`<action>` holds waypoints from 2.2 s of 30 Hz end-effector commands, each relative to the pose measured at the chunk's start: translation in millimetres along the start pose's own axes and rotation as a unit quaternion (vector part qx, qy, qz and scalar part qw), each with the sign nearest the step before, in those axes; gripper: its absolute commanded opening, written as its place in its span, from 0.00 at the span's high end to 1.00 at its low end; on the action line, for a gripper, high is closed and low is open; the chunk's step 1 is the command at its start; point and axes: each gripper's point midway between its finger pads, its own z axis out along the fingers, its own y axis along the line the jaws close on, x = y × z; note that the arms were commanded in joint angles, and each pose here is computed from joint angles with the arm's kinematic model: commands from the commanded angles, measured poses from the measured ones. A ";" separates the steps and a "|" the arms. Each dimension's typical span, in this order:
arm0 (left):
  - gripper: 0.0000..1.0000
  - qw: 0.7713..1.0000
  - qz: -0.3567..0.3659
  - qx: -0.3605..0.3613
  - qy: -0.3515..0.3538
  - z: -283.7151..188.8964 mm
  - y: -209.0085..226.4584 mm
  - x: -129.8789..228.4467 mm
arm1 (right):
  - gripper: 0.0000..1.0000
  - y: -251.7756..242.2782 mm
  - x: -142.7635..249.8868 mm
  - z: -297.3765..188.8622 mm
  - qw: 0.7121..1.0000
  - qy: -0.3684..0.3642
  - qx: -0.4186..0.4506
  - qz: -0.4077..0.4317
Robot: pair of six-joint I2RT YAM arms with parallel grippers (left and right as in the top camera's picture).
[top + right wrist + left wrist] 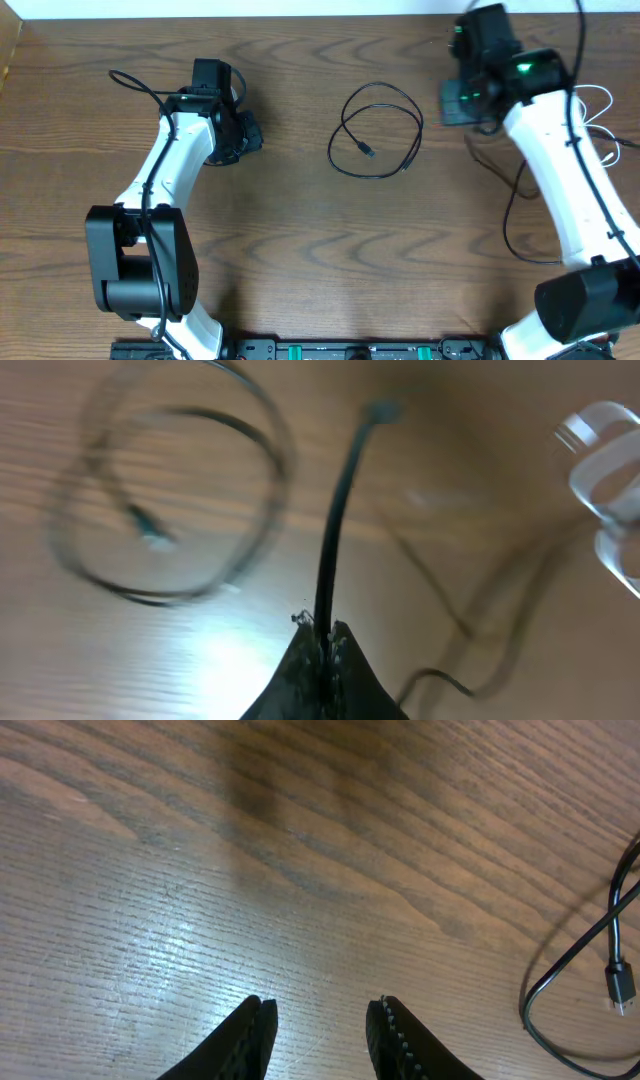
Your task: Untangle cables
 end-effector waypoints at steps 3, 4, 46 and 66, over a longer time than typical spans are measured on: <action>0.65 1.000 0.007 -0.007 0.000 0.4 1.4 -0.5 | 0.99 -102.3 24.6 15.3 0.985 0.054 0.121 0.106; 0.65 1.000 0.007 -0.007 0.000 0.4 1.4 -0.5 | 0.99 -111.8 29.1 17.8 0.982 0.059 0.127 0.125; 0.64 1.000 0.007 -0.007 0.000 0.4 1.4 -0.6 | 0.01 -192.1 125.6 2.2 0.910 0.208 0.218 0.286; 0.64 1.000 0.007 -0.007 0.000 0.4 1.3 -0.5 | 0.99 39.9 70.3 85.9 0.979 0.098 -0.177 0.040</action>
